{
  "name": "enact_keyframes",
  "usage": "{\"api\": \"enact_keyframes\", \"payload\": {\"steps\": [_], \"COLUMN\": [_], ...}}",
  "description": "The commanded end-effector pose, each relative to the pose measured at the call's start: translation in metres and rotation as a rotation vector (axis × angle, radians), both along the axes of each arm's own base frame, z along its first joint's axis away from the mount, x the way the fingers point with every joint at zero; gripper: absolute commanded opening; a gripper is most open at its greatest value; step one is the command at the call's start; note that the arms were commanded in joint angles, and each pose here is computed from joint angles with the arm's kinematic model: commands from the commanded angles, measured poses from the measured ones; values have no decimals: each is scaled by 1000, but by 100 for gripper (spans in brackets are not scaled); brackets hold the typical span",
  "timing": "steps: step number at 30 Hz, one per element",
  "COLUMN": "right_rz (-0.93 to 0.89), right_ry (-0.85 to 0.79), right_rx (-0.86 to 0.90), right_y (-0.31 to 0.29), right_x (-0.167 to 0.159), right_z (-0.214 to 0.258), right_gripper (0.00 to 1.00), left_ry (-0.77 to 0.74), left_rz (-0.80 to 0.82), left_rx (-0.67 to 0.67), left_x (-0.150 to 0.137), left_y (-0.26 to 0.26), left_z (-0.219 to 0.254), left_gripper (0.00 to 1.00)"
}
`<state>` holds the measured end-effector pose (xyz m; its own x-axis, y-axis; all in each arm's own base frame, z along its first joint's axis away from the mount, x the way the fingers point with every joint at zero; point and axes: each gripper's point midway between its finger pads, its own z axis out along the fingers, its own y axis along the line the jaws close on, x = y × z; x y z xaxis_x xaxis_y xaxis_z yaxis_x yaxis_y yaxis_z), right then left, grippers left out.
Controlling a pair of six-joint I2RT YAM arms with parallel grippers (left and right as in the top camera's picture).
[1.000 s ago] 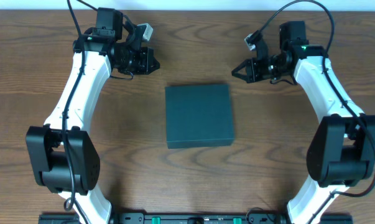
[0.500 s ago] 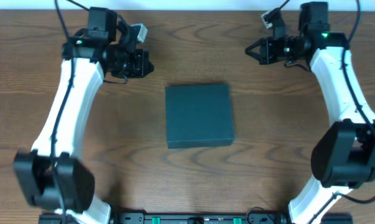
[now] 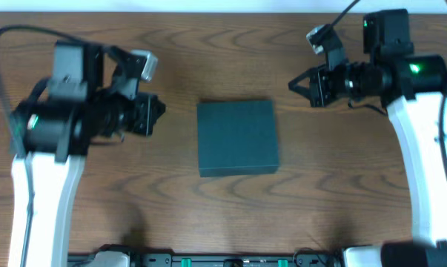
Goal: Pack container
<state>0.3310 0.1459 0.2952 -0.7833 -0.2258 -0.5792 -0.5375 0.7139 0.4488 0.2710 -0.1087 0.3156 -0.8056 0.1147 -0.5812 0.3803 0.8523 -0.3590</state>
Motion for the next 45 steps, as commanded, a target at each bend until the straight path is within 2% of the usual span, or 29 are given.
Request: {"api": "enact_keyframes", "payload": {"steps": [1,6,11,16,19,20,23,24,34,40,43,45], "right_rz": [12,-20,-61,-72,-74,-77,-86,-86,-91,-91,-91,-91], "right_ry": [-46,-108,-159,-221,-251,-254,-228,-211,-194,-194,-194,-194], "right_rx": [-39,-42,-29,-10,-5,-9,-27,-30,-42,-42,-42,-42], "right_y": [0,-10,-23,-29,-31,-32,-35,-36,-37,-37,-37,-37], "right_x": [-31,-88,-151,-188,-199,-200,-206,-208,-210,-210,-210,-210], "right_z": [15,24,11,0,-3,-5,-12,-14,-18,-18,-18,-18], "right_gripper": [1,2,2,2,2,4,60,99,99,99,99,99], "left_ry": [-53,-118,-148,-88,-62,-57,-49,-52,-18,-123,-210,-262], "left_rz": [-16,-15,6,19,14,23,60,70,133,123,114,112], "left_rx": [14,4,-17,-67,-107,-114,-143,-152,-198,-217,-233,-239], "left_x": [-30,-82,-127,-166,-189,-193,-212,-217,-250,-234,-222,-216], "left_y": [4,9,14,13,10,11,13,13,18,16,14,14], "left_z": [4,-6,-29,-62,-81,-85,-104,-108,-137,-120,-104,-95], "left_gripper": [6,6,6,6,6,6,6,6,6,6,19,35]}}
